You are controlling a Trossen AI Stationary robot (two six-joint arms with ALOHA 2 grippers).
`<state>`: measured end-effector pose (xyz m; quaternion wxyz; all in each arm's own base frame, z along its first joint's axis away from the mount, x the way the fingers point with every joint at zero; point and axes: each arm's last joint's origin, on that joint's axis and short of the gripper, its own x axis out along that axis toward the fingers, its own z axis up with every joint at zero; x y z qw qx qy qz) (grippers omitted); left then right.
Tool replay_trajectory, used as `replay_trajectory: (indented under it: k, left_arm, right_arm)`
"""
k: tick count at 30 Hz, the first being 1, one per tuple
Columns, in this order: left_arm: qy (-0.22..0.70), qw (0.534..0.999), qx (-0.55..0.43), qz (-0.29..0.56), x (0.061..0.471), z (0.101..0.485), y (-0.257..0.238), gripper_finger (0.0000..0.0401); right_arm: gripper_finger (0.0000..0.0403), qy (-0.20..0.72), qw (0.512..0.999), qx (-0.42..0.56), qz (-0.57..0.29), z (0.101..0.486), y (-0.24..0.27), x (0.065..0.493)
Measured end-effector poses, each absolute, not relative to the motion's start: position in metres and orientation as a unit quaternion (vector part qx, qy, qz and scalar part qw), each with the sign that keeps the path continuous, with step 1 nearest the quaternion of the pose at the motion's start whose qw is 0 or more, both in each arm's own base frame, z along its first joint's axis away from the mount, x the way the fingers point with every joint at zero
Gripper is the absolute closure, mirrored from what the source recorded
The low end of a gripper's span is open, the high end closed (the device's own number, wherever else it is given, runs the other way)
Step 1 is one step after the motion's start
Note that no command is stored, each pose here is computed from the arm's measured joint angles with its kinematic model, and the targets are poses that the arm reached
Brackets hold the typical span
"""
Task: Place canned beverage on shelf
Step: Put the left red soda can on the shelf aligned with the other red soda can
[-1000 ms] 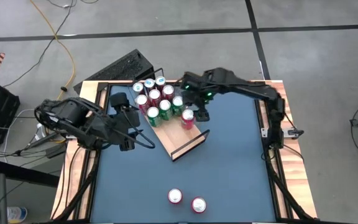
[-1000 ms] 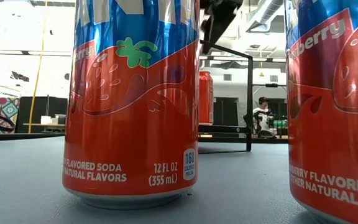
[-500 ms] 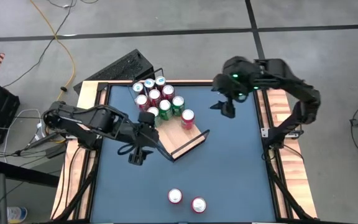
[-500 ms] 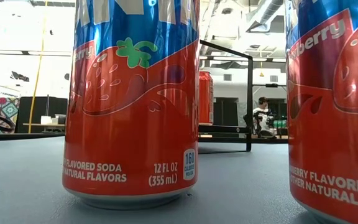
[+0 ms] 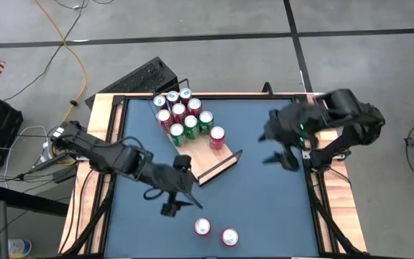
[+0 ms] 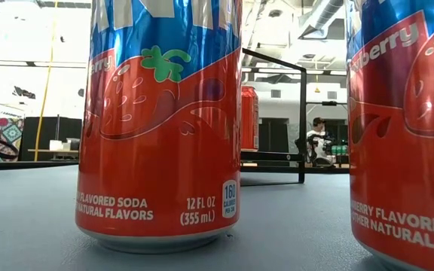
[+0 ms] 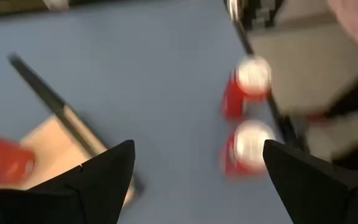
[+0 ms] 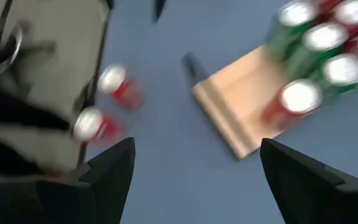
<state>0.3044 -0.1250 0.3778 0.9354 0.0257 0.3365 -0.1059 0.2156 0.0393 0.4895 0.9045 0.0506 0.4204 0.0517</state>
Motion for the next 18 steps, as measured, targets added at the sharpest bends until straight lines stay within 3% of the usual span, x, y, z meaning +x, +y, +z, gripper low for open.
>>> replay_trajectory:
  k: [6,18]
  left_arm:
    - [0.256,0.966,-0.038,-0.008,0.327,0.371,-0.158,0.006]
    - [0.336,0.93,-0.129,0.079,0.381,0.312,-0.22,0.006]
  right_arm:
    - [0.0074,0.453,0.886,0.014,0.101,0.484,0.077,0.201]
    - [0.0074,0.446,0.88,-0.014,0.164,0.487,0.121,0.171]
